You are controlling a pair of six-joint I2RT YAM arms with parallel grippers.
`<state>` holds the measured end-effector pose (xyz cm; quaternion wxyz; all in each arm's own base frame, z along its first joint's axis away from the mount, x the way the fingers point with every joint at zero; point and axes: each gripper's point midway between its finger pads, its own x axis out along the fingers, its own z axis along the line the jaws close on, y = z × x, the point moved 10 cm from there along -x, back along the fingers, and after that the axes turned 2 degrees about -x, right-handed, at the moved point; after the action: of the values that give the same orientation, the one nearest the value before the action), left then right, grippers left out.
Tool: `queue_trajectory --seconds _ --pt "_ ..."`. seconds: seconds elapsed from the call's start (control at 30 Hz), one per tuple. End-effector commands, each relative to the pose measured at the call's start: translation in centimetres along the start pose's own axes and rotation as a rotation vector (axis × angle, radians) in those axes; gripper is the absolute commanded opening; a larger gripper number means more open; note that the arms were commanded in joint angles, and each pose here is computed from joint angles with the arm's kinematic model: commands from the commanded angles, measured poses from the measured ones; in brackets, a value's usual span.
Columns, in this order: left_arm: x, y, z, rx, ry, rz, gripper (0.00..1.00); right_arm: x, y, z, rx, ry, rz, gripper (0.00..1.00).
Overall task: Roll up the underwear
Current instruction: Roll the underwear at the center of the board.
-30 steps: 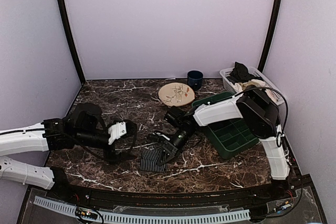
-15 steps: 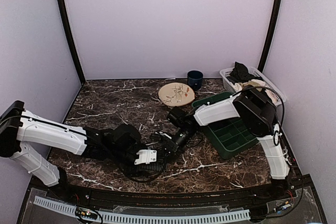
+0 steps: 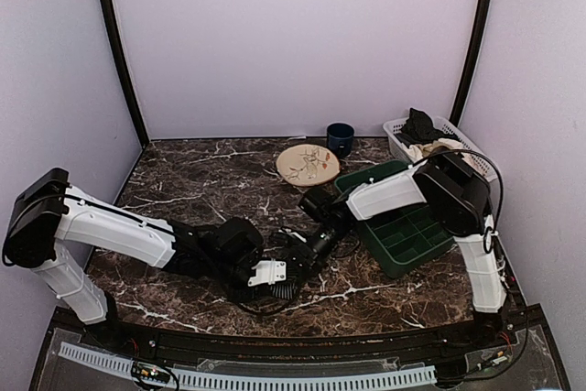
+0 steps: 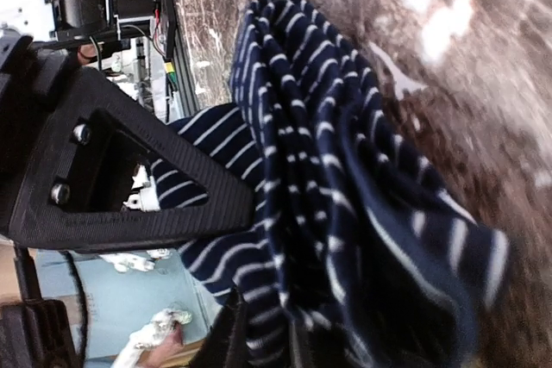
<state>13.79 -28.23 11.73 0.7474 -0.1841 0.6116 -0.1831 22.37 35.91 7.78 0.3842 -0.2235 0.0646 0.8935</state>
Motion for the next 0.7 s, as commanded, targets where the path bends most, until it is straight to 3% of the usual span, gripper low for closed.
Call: queue_trajectory --seconds 0.0,0.1,0.27,0.37,0.53,0.57,0.67 --pt "0.3 2.1 -1.0 -0.101 0.196 0.079 0.08 -2.0 1.5 -1.7 0.048 0.210 -0.077 0.27" --pt "0.1 2.5 0.6 -0.176 0.291 0.071 0.06 -3.4 1.6 0.4 -0.055 0.266 -0.151 0.38" --pt "-0.1 2.8 3.2 -0.308 0.518 -0.001 0.06 -6.2 2.7 3.1 -0.202 0.423 -0.309 0.45" --pt "0.4 3.5 4.4 -0.377 0.626 -0.014 0.06 -8.4 3.3 4.8 -0.266 0.576 -0.438 0.70" --pt "1.5 4.3 5.9 -0.473 0.728 -0.018 0.06 -12.0 4.6 8.8 -0.384 0.748 -0.633 0.85" --pt "1.8 4.6 6.0 -0.487 0.740 -0.012 0.06 -12.6 5.1 9.8 -0.426 0.751 -0.689 0.98" --pt "2.4 5.0 6.2 -0.505 0.761 -0.003 0.06 -14.0 6.1 12.2 -0.526 0.725 -0.843 1.00"
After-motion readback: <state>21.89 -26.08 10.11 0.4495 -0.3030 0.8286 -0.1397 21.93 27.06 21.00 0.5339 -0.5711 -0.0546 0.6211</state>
